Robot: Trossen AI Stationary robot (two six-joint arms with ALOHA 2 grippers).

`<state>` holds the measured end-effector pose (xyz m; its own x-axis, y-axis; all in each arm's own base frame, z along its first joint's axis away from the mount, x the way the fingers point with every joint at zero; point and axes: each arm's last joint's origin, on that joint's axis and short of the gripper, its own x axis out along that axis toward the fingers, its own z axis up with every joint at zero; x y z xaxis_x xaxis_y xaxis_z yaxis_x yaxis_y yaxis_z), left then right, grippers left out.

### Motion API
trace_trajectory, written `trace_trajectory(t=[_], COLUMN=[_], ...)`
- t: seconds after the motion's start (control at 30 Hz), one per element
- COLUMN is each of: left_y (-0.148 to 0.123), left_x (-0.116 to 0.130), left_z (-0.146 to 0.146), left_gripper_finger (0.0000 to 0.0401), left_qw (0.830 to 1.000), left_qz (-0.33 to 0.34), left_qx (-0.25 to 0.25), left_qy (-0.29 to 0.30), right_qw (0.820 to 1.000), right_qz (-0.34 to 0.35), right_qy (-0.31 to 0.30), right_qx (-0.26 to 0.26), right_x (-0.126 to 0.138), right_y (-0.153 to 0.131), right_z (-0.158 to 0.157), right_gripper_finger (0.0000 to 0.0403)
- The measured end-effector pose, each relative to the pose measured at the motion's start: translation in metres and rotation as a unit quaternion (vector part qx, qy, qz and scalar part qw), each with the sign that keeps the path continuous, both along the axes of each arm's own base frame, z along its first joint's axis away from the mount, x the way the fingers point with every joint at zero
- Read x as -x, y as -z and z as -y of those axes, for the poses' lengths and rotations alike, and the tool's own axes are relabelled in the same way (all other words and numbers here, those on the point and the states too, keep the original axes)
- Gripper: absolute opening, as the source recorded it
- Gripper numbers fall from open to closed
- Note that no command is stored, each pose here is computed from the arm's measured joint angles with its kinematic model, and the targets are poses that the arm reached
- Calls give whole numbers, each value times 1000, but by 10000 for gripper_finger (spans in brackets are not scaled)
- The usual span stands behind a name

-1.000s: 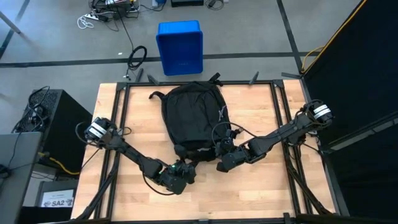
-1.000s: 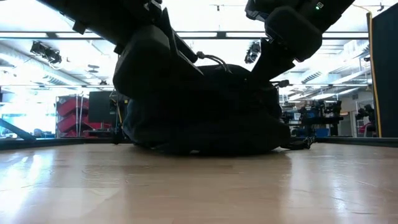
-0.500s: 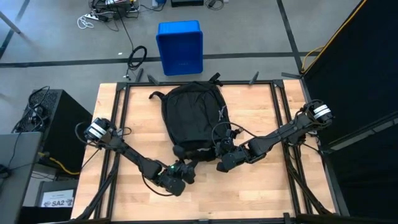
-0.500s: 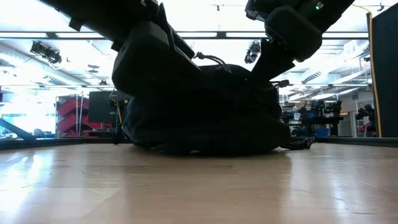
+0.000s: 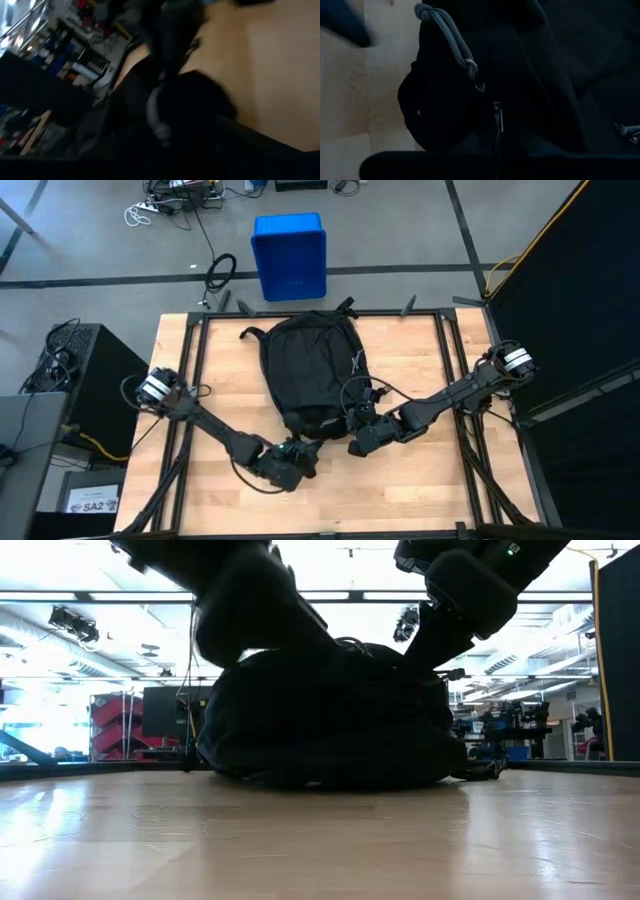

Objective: Unpack backpack
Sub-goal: Open the black backpack

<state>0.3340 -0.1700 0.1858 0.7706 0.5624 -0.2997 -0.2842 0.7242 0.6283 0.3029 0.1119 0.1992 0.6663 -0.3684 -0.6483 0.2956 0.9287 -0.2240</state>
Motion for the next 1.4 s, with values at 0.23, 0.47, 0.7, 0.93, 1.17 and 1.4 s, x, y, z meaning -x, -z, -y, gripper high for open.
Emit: trace_trajectory(t=[0.23, 0.47, 0.7, 0.93, 1.17, 1.4], left_y=[3, 4, 4, -5, -27, -13], left_x=[-6, -5, -5, 2, 34, 70], left_z=[-17, -14, -13, -2, 14, -2], left_gripper_finger=[190, 103, 8, 2, 1, 0], left_qw=[999, 1000, 999, 999, 997, 989], left_qz=[-6, -10, -14, -44, -51, -117], left_qx=[16, 24, 34, 8, 37, 64], left_qy=[-27, -12, 1, 26, 40, -61], right_qw=[1000, 1000, 1000, 999, 998, 997], right_qz=[-1, -1, -4, -30, -58, -68], right_qy=[-2, -2, -2, 2, 36, 34], right_qx=[0, 0, 1, 9, -8, -13], right_x=[0, 0, 0, 4, 12, 19], right_y=[0, 0, 0, 3, 7, 9], right_z=[0, 0, 2, 4, 5, -3], right_gripper_finger=[0, 0, 0, 0, 0, 0])
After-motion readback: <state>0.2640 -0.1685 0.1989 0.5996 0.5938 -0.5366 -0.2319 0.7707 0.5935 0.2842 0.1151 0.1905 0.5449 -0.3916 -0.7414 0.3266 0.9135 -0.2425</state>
